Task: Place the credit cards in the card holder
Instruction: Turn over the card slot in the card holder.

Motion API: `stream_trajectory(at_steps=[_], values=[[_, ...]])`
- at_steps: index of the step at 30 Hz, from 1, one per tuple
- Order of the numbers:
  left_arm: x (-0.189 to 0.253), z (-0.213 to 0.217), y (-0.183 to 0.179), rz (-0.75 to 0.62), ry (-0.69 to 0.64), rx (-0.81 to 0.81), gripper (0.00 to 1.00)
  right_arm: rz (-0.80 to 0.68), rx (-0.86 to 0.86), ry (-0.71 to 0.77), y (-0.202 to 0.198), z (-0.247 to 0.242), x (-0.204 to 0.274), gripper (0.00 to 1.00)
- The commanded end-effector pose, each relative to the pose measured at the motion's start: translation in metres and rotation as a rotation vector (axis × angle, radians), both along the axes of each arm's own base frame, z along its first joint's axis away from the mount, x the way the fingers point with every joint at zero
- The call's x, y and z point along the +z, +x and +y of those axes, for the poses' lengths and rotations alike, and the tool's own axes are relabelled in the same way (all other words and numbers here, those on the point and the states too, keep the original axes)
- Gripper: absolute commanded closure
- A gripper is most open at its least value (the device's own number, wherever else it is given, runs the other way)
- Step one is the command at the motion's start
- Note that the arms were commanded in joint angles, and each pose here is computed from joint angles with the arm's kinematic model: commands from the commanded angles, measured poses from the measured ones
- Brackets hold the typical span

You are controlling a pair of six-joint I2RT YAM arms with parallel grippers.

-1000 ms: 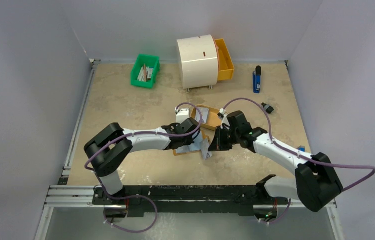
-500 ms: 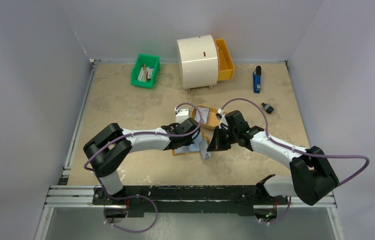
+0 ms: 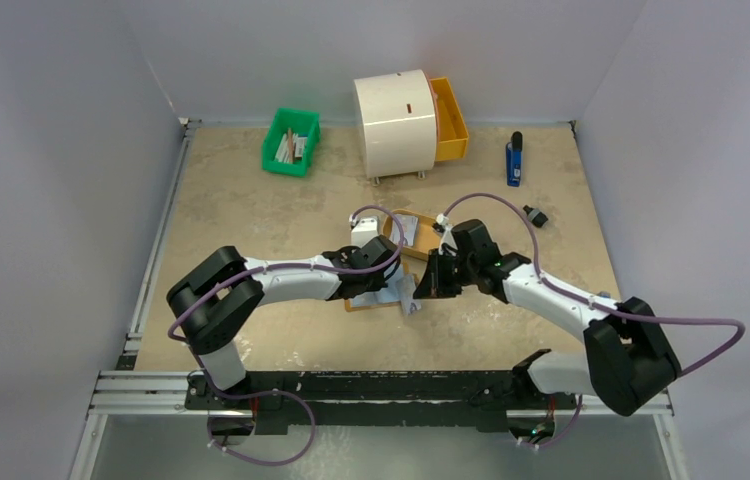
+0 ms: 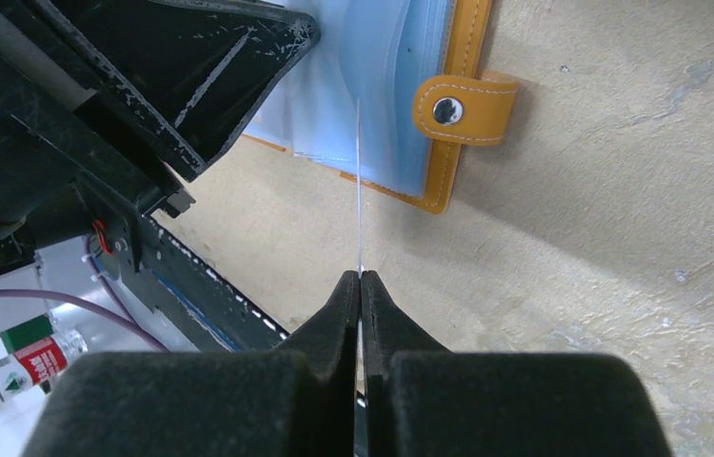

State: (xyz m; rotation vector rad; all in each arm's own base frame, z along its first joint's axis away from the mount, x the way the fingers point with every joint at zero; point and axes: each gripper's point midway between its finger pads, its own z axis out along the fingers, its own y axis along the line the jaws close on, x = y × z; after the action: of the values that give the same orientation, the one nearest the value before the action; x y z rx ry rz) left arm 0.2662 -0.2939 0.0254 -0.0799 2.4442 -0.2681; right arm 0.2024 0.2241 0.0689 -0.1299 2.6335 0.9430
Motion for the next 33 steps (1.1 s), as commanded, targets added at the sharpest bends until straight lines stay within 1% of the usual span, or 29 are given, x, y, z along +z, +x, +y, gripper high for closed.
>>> stream_trajectory(at_steps=[1, 10, 19, 23, 30, 33], values=[[0.007, 0.008, -0.003, -0.017, 0.017, -0.008, 1.00, -0.027, 0.043, 0.038, 0.005, 0.011, 0.008, 1.00], [0.008, 0.007, -0.003, -0.019, 0.009, -0.007, 1.00, 0.007, 0.077, 0.057, 0.000, 0.015, 0.002, 1.00], [0.021, 0.004, -0.001, -0.034, -0.020, -0.003, 1.00, 0.010, 0.136, 0.121, -0.005, 0.029, 0.010, 1.00], [0.031, 0.005, -0.001, -0.047, -0.031, 0.002, 0.87, 0.008, 0.146, 0.144, -0.005, 0.032, 0.013, 1.00], [0.043, 0.011, -0.002, -0.060, -0.033, 0.015, 0.77, 0.017, 0.151, 0.163, -0.004, 0.037, 0.012, 1.00], [0.048, 0.014, -0.002, -0.068, -0.039, 0.028, 0.70, 0.008, 0.151, 0.173, -0.001, 0.039, 0.014, 1.00]])
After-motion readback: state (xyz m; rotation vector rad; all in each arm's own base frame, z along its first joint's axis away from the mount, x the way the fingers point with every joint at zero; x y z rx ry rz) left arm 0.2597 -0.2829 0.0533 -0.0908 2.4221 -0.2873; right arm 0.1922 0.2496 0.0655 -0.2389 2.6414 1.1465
